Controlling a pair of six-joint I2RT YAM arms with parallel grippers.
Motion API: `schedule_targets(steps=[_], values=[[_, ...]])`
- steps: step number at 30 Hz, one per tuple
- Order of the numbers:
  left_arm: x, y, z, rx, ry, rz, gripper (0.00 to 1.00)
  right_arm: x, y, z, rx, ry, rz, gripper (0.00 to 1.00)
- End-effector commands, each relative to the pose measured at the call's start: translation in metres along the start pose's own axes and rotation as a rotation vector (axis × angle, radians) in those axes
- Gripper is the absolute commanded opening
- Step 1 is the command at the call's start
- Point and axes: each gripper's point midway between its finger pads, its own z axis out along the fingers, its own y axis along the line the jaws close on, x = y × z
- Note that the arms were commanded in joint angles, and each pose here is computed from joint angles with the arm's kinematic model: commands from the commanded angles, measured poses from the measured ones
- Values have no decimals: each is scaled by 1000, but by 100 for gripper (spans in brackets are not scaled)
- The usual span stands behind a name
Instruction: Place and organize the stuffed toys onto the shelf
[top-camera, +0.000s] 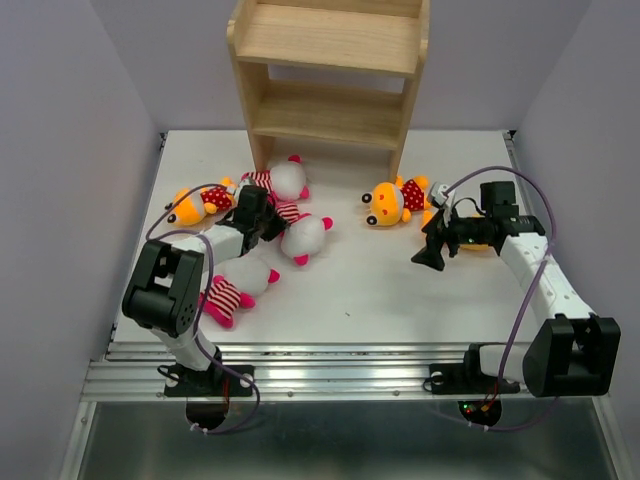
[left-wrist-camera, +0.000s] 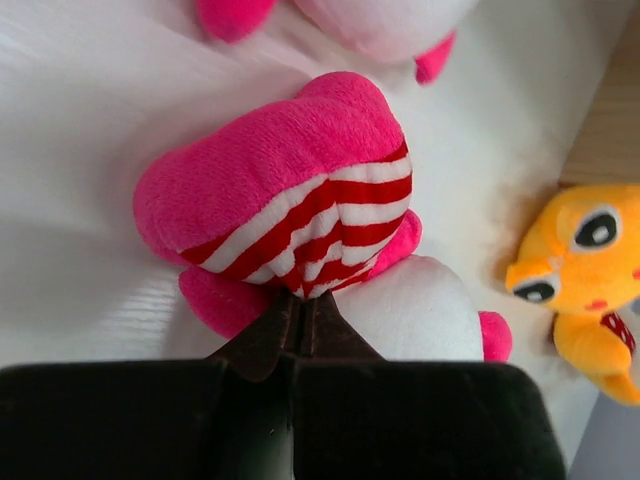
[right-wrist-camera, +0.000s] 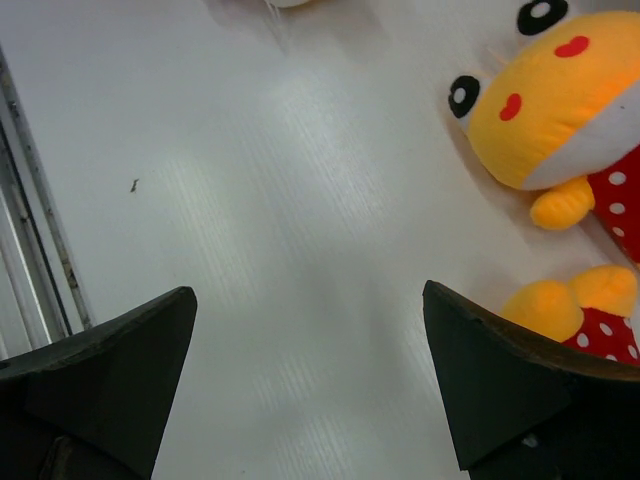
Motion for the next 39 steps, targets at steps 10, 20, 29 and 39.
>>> schedule_targets(steps=[10,20,29,39], values=[[50,-108,-104,564,151,-234,0,-56,92,53,-319,1,55,100],[44,-127,-119,590,94,-630,0,-142,68,64,-47,-264,435,100],[42,-148,-131,683,106,-683,0,-141,75,82,-88,-251,674,99],[46,-151,-137,734,125,-703,0,-133,80,89,-133,-249,685,60]])
